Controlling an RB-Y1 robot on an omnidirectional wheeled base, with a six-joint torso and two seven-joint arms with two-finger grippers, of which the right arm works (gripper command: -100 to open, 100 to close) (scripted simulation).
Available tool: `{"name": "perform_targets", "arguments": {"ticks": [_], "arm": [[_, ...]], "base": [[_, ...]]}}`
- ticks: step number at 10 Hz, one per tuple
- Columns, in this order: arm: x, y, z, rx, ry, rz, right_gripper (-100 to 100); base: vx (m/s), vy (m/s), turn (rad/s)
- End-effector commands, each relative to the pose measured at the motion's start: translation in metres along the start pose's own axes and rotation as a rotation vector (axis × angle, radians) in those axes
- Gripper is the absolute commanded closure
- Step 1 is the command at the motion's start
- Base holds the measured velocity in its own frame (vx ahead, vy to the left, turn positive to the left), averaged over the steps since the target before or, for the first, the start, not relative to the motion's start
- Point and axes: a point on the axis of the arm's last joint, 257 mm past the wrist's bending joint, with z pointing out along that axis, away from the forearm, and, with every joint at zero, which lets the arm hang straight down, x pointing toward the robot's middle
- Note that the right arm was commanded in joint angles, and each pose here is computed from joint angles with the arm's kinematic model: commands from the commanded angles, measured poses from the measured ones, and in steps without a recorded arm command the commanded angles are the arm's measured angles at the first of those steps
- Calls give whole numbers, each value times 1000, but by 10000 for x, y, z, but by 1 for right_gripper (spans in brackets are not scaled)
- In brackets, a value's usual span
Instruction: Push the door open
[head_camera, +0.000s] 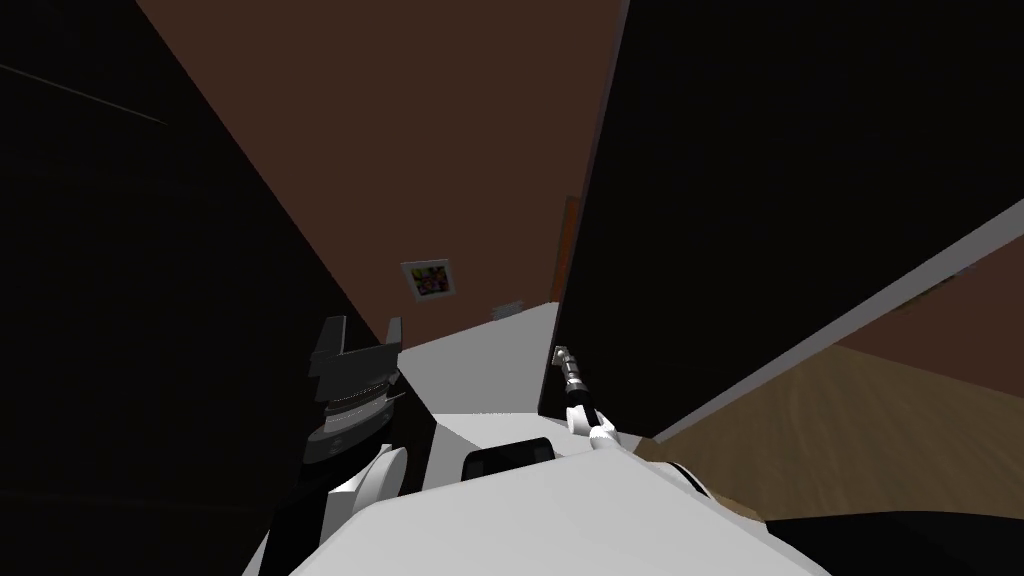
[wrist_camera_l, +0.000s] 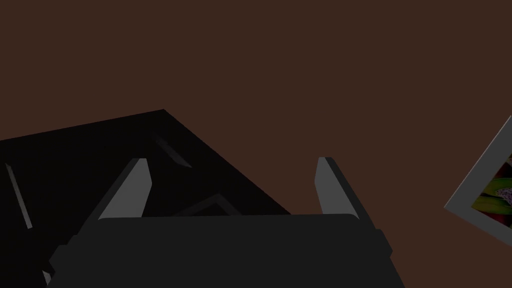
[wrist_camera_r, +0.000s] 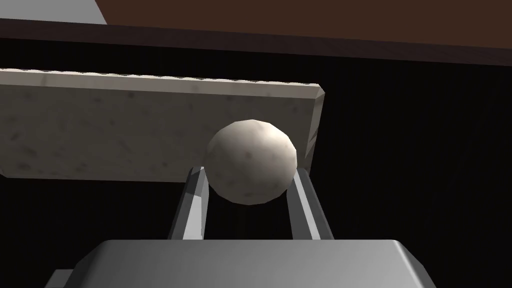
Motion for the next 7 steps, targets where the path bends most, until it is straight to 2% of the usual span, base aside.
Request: {"name": "perform_targets", "arguments": {"ticks": [1, 3, 5, 7], "arm": [[-122, 78, 37, -14, -21, -3, 100], [-273, 76, 35, -13, -60, 1, 100], [-327, 75, 33, -12, -74, 2, 100], [-449, 72, 26, -11, -106, 6, 100]], "base": [[128, 62, -42], [171, 42, -74], [169, 47, -41], [153, 50, -69]]}}
